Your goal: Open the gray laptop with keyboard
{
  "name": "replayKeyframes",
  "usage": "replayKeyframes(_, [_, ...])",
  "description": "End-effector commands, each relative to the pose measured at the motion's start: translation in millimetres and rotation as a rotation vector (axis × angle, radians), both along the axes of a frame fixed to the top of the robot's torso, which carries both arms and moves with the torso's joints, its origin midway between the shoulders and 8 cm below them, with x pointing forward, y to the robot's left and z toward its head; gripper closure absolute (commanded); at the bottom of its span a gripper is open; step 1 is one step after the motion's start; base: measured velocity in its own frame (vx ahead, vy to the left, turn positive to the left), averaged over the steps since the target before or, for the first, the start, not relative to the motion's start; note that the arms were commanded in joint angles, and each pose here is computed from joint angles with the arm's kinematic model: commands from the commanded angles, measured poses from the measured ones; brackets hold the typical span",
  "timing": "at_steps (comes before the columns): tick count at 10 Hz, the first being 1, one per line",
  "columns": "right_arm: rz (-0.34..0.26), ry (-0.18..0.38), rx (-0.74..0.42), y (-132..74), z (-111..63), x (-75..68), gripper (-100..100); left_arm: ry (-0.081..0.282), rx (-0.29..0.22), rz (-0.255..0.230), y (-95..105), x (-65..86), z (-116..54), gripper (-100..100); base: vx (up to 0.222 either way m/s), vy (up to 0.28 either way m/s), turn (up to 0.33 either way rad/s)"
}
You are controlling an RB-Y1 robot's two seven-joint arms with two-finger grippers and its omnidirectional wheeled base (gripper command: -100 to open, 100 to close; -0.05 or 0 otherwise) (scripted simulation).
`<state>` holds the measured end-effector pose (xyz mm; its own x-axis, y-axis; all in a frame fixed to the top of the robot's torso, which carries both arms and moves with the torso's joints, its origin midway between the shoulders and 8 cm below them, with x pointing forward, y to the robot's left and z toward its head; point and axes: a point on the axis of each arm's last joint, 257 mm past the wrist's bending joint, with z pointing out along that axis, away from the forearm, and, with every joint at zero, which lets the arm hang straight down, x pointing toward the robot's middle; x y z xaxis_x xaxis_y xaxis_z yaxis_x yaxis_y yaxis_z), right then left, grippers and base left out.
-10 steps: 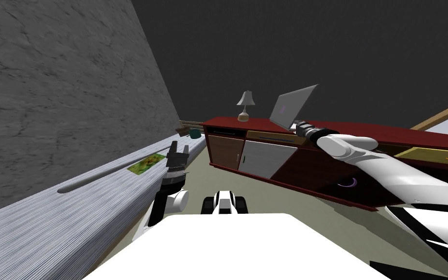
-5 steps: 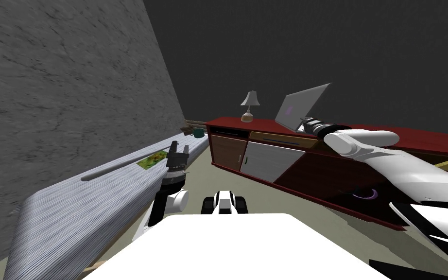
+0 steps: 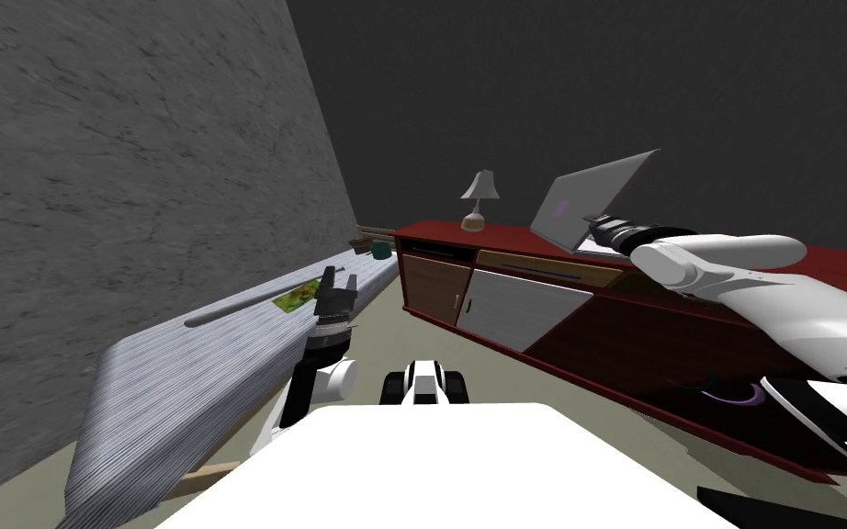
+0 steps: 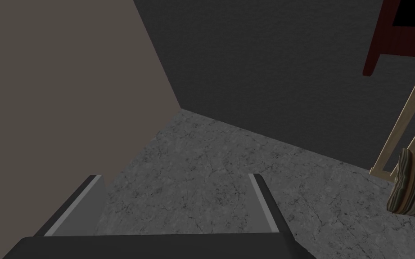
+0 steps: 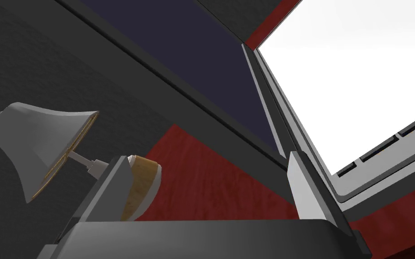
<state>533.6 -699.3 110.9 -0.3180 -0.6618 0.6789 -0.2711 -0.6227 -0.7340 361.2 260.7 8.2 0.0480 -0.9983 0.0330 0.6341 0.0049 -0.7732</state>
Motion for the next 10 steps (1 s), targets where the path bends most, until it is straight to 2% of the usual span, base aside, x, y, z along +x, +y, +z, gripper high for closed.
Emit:
replayKeyframes(1, [-0.025,0.009,-0.031,-9.9,7.1,-4.5,-100,0.0,0.0,0.0,0.0,0.0,0.0,0,0.009,-0.031,0.038])
replayKeyframes(2, [-0.034,0.011,-0.036,-12.7,13.9,-6.5,-100,0.0,0.0,0.0,0.0,0.0,0.0,0,0.079,-0.062,0.032])
replayKeyframes(3, [-0.031,0.01,-0.035,-12.4,11.6,-5.1,-100,0.0,0.0,0.0,0.1,0.0,-0.1,0,0.051,-0.042,0.016])
replayKeyframes(4, [-0.031,0.01,-0.035,-12.6,12.3,-5.2,100,0.0,0.0,0.0,0.1,0.0,0.0,0,0.006,-0.007,-0.01])
replayKeyframes(5, [-0.031,-0.021,0.037,-16.5,12.0,-6.4,100,0.0,0.0,0.0,0.1,0.0,0.0,0,-0.006,-0.023,-0.024])
replayKeyframes(10, [-0.027,-0.088,0.18,-22.4,14.1,-8.4,100,0.0,0.0,0.0,0.0,0.0,0.0,0,-0.014,-0.021,-0.011])
